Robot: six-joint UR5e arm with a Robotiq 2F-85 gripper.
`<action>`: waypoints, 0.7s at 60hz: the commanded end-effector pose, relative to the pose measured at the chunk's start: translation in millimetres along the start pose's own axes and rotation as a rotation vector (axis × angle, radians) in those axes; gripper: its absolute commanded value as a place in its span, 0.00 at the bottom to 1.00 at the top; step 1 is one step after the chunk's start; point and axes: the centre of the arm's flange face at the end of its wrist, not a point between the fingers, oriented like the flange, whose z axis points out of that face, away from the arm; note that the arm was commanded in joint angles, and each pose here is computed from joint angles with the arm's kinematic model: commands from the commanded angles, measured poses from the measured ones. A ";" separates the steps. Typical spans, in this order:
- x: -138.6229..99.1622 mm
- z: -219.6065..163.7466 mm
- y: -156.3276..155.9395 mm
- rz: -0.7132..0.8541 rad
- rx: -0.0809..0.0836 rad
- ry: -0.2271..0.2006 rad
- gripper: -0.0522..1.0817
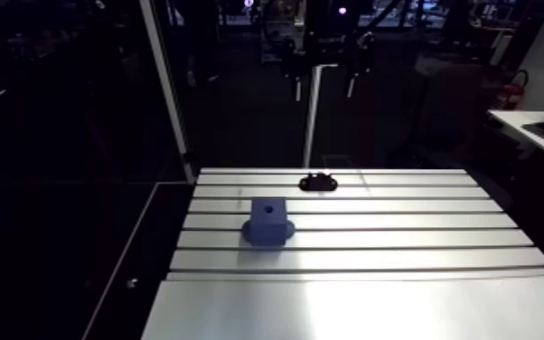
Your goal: Pick up the M10 bolt and insert it into the hex recess until seated.
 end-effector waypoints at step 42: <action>19.4 124.5 50.1 -0.009 0.004 0.095 0.11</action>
